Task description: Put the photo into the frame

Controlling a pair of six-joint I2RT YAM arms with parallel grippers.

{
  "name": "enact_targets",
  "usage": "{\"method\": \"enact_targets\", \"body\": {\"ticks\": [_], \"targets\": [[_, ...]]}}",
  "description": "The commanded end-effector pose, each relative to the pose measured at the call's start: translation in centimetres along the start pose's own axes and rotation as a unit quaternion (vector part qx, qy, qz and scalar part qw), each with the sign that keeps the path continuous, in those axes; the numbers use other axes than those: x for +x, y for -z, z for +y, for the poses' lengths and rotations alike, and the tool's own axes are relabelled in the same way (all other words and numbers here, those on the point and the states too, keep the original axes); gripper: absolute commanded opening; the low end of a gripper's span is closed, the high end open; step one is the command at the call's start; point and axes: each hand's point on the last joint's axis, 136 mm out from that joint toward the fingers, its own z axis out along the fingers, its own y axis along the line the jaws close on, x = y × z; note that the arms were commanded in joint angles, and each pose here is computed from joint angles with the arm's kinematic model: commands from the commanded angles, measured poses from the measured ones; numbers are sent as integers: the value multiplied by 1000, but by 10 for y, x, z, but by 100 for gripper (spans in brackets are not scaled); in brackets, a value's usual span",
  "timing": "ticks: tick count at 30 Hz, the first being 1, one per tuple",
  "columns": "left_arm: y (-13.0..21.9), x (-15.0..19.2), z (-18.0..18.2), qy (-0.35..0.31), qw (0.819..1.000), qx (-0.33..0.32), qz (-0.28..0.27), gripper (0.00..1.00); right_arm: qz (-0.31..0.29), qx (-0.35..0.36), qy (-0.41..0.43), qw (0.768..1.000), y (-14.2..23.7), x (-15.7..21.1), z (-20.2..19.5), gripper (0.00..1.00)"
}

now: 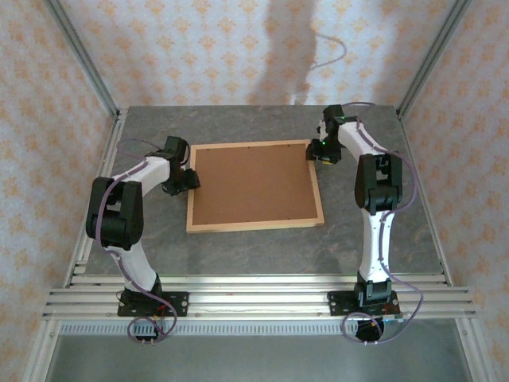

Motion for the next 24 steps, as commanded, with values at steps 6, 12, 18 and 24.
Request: {"method": "enact_targets", "body": {"ticks": [6,12,18,24], "targets": [[-19,15,8,15,999,-10,28,50,85,33,15,996,-36,44,-3,59],[-23,18,3,22,999,2,30,49,98,55,33,993,-40,53,3,62],[-23,17,-3,21,999,8,29,49,106,86,51,989,-40,60,7,70],[-25,19,-8,20,999,14,33,50,112,100,57,987,-39,66,8,78]]}}
